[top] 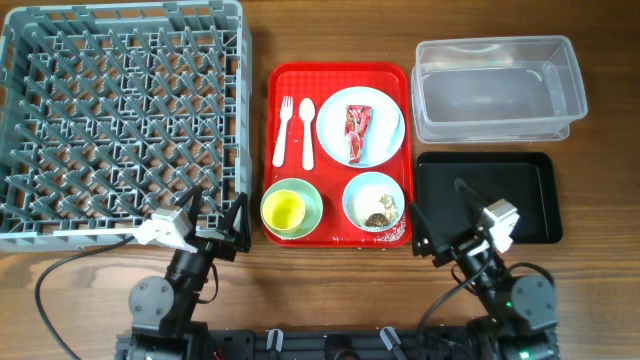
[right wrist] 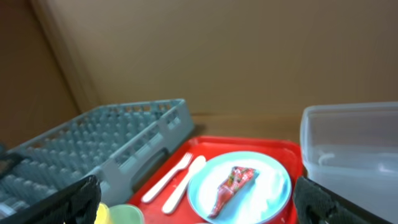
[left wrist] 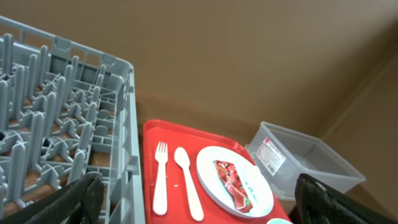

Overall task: Sort waste into correct bins and load items into the dishwasher rack
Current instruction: 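Reach the right gripper to the red wrapper on the plate and grasp it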

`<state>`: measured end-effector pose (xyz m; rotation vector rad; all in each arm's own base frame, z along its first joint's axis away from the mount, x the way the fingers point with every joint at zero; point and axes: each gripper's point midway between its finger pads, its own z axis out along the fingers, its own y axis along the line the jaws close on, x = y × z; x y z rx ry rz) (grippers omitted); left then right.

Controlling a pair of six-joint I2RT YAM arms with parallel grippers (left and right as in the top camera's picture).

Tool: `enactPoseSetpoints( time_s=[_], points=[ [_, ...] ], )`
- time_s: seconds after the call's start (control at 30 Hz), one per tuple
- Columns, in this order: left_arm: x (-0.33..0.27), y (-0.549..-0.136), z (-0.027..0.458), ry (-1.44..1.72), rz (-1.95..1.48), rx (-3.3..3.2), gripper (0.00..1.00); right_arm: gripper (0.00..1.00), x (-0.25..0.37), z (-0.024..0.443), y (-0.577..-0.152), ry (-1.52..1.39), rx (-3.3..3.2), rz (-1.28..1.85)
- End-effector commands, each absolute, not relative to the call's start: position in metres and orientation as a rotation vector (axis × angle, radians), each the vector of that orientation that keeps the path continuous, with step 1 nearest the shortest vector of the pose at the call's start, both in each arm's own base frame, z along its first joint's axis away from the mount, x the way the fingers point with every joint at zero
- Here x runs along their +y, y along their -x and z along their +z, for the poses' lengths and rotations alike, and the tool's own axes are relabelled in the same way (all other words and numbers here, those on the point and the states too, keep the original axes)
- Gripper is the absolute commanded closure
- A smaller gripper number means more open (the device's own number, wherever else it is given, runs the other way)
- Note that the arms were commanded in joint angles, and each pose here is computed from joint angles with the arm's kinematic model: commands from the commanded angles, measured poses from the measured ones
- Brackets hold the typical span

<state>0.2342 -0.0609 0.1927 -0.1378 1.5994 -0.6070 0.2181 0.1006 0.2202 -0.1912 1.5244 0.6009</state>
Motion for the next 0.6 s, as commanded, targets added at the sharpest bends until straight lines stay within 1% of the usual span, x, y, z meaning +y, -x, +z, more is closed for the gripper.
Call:
enactPoseSetpoints(
  time_s=[0.0,0.13,0.27,0.43,0.53,0.57],
  points=[
    [-0.057,-0.229,0.233,0.175,-0.615,1.597,0.00,0.00,0.109,0.273,-0.208,0.227,1.535,0.671],
    [-0.053,-0.234,0.248,0.228,-0.574,1.729,0.00,0.00,0.119,0.282,-0.217,0.238,1.737,0.704],
    [-0.053,-0.248,0.262,0.282,-0.527,1.945,0.00,0.00,0.133,0.285,-0.238,0.247,1.978,0.745],
    [-0.056,-0.268,0.271,0.334,-0.463,2.226,0.00,0.00,0.162,0.293,-0.265,0.412,2.151,0.828],
    [-0.059,-0.285,0.274,0.355,-0.442,2.319,0.00,0.00,0.179,0.299,-0.282,0.291,2.237,1.001],
    [-0.060,-0.291,0.273,0.360,-0.436,2.340,0.00,0.00,0.186,0.303,-0.287,0.320,2.209,1.046]
  ],
)
